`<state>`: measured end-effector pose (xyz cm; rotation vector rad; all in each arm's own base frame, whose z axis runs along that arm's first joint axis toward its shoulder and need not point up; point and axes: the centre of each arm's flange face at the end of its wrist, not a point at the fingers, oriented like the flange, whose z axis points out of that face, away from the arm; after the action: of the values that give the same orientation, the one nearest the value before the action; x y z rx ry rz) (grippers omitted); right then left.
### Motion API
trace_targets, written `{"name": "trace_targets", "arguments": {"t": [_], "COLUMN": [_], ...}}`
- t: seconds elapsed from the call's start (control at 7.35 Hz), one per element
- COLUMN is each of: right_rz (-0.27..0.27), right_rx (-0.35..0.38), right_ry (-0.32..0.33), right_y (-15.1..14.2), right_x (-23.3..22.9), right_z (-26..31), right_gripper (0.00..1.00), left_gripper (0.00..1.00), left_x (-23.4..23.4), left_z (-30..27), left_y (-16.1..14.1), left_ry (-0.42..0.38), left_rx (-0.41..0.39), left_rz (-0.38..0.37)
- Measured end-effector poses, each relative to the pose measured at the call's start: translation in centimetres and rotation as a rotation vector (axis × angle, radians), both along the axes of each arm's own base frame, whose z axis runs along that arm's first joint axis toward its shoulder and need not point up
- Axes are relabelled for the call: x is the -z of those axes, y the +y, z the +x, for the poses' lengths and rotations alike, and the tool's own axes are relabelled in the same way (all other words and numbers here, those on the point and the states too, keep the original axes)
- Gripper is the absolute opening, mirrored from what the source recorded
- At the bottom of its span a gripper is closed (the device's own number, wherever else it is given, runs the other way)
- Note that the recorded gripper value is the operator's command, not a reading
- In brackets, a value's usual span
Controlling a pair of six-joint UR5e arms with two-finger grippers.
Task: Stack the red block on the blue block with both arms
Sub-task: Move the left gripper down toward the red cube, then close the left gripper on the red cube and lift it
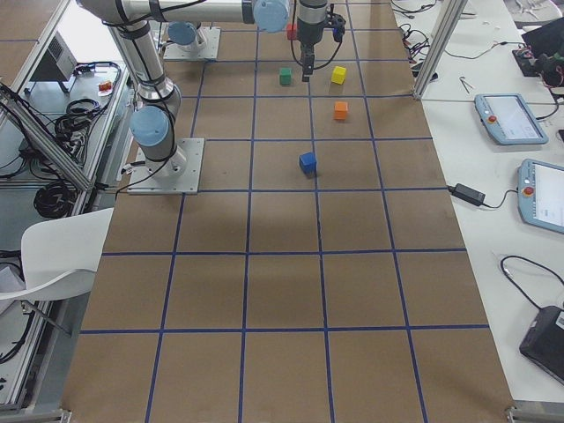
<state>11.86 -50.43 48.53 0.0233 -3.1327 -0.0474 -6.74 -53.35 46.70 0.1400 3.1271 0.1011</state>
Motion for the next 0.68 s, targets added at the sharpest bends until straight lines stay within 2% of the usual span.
{"name": "trace_targets", "arguments": {"t": [0.27,0.68], "right_rz": [0.000,0.000], "right_rx": [-0.002,-0.002], "right_ry": [0.001,0.000], "right_y": [0.0,0.0], "right_x": [0.0,0.0], "right_z": [0.0,0.0], "right_gripper": [1.00,1.00], "left_gripper": [1.00,1.00], "left_x": [5.9,17.8], "left_z": [6.5,12.0], "left_y": [-1.0,1.5], "left_ry": [0.022,0.015], "left_rx": [-0.036,0.023], "left_rz": [0.053,-0.010]}}
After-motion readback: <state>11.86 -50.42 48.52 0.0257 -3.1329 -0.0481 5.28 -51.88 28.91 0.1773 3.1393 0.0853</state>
